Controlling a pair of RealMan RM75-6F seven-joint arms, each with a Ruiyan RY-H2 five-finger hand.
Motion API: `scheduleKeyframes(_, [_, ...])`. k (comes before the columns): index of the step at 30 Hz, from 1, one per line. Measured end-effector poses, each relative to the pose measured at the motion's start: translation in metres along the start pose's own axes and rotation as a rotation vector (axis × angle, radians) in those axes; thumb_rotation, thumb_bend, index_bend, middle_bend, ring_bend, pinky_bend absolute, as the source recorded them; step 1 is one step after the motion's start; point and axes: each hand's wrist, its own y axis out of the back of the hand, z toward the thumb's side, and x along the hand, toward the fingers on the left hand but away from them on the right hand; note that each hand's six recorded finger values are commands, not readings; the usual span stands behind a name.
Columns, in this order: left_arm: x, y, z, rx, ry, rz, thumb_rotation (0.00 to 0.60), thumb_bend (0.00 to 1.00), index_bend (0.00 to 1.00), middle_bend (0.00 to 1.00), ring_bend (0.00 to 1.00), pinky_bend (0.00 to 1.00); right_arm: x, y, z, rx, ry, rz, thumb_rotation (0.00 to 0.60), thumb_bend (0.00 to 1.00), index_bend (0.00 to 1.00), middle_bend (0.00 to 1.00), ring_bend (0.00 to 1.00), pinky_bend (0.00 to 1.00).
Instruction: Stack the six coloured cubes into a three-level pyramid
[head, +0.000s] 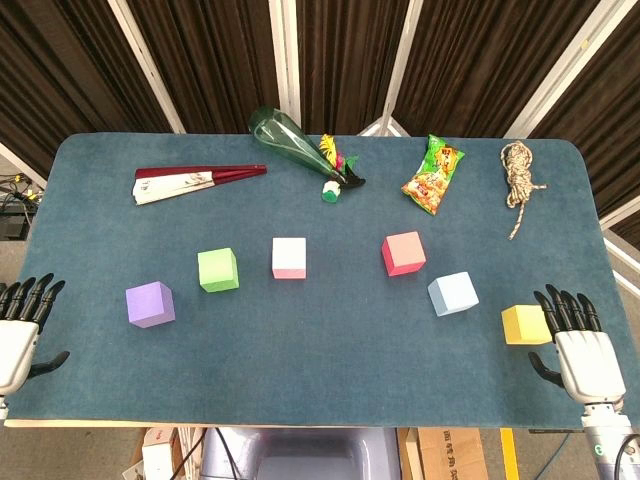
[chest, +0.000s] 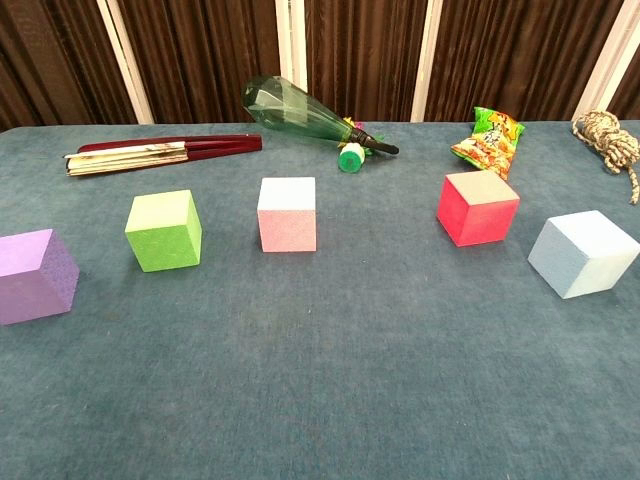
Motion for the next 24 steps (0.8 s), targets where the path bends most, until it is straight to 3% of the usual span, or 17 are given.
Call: scheduleKeyframes(24, [0.0001,-0.0017,0.0017,-0.003,0.002,-0.022,0.600,0.00,0.00,0.00,0.00,0.00,-0.0007,0.0026,-0.0012,-0.033,-0.006,-0.028,0.600,0.32,0.00,0.00,0.00,0.00])
